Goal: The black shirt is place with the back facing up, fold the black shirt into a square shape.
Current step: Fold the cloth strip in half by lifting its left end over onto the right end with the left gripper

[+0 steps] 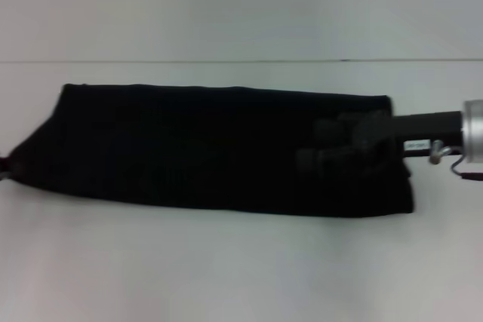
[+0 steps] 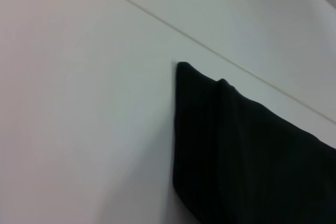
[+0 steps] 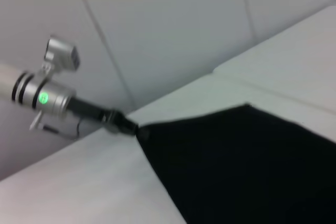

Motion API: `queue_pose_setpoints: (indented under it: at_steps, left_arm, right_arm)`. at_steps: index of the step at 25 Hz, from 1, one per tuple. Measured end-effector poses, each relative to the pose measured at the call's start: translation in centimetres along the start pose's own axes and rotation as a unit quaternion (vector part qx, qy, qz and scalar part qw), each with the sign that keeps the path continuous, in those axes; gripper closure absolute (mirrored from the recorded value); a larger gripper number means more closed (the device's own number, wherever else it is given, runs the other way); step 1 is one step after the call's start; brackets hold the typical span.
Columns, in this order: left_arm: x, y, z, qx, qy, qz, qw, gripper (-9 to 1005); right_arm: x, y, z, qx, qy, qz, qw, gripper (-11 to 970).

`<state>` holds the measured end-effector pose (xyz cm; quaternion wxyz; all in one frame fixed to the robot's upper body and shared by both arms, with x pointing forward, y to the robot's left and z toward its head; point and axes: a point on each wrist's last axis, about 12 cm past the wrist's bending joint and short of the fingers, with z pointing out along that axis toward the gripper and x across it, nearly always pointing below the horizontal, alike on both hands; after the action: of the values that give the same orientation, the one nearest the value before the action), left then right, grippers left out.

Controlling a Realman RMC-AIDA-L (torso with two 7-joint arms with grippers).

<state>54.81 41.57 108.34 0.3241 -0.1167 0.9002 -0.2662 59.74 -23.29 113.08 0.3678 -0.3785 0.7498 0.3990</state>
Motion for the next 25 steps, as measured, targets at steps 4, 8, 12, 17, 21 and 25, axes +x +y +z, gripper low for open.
queue_pose_setpoints:
  at_steps: [4, 8, 12, 17, 21, 25]
  left_arm:
    - [-0.1, 1.4, -2.0, -0.025, -0.016, -0.003, 1.0, 971]
    - [-0.2, 1.7, -3.2, -0.014, -0.022, -0.008, 1.0, 970]
    - [-1.4, -0.5, -3.2, 0.051, -0.015, 0.005, 0.999, 971]
    - [-3.7, -7.8, 0.0, 0.204, 0.034, 0.061, 0.977, 972]
    - [-4.0, -15.0, 4.5, 0.29, 0.093, 0.096, 0.948, 971]
    - [-1.6, -22.5, 8.9, 0.347, 0.146, 0.127, 0.918, 970]
  right_arm:
    - [-0.6, 0.2, 1.5, -0.003, 0.04, -0.004, 0.999, 43]
    - [-1.4, 0.1, 2.1, 0.001, 0.047, -0.012, 0.999, 43]
    - [-1.8, -0.4, 1.6, 0.018, 0.03, -0.01, 0.999, 43]
    - [-1.1, -1.9, -1.4, 0.071, -0.032, 0.015, 0.997, 43]
    - [0.6, -2.8, -4.9, 0.115, -0.078, 0.03, 0.99, 42]
    - [2.6, -3.1, -8.2, 0.146, -0.099, 0.041, 0.984, 42]
